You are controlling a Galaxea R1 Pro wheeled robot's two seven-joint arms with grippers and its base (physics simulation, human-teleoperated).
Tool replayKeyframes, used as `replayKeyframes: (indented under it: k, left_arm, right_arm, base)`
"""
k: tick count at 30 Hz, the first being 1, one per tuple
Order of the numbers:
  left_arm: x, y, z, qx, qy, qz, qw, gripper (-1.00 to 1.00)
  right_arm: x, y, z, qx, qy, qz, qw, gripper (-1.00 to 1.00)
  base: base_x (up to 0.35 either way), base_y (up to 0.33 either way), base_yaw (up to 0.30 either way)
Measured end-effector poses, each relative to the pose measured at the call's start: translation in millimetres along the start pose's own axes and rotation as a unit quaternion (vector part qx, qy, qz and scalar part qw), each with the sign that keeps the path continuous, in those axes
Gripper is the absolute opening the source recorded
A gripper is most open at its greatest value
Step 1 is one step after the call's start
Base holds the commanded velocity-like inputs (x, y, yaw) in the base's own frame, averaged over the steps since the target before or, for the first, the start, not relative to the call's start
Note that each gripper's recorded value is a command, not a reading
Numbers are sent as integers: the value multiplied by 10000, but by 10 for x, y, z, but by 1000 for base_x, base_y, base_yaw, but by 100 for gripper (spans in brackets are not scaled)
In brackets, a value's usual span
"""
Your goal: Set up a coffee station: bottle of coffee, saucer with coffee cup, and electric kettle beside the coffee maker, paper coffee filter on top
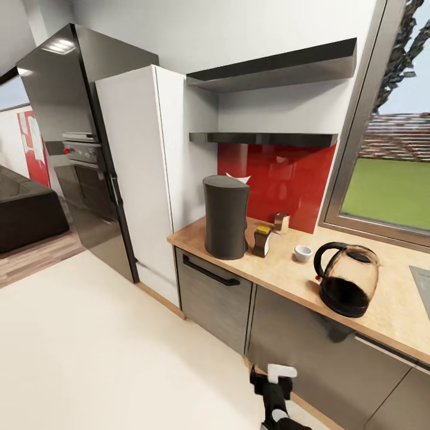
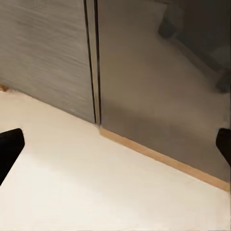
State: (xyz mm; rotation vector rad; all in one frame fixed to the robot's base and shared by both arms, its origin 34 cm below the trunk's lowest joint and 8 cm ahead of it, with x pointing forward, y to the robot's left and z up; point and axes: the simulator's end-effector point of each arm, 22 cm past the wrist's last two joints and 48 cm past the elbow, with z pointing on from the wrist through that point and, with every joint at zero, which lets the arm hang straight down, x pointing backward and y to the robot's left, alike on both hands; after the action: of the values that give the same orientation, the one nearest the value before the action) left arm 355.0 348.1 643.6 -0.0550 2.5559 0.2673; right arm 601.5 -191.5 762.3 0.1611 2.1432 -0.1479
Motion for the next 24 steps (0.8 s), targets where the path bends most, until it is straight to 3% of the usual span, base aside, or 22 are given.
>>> replayKeyframes:
  k: [3, 5, 8, 12, 17, 24]
  left_arm:
    - [15, -30, -3, 35, 16, 46, 10000, 100]
    - [19, -59, -6, 67, 19, 78, 9999, 100]
    - [19, -148, -13, 162, 14, 176, 9997, 100]
    - [28, -206, -19, 234, 18, 255, 9994, 100]
    - [64, -223, -27, 277, 47, 335, 9990, 100]
    - [97, -231, -34, 279, 79, 328, 9990, 100]
  right_arm:
    - [357, -231, -82, 108, 310, -159, 9993, 100]
    - [642, -550, -99, 133, 666, -357, 9971, 100]
    - [985, -812, -110, -583, 1246, -587, 9888, 100]
    - [1164, -1007, -168, -1237, 1688, -626, 9758, 100]
    - [1188, -1297, -206, -1567, 1870, -630, 9677, 100]
    - [1193, -1301, -219, -1646, 1887, -649, 9660, 100]
  base:
    - [0, 0, 0]
    - [0, 0, 0]
    - [0, 0, 0]
    - [0, 0, 0]
    - [0, 0, 0]
    - [0, 0, 0]
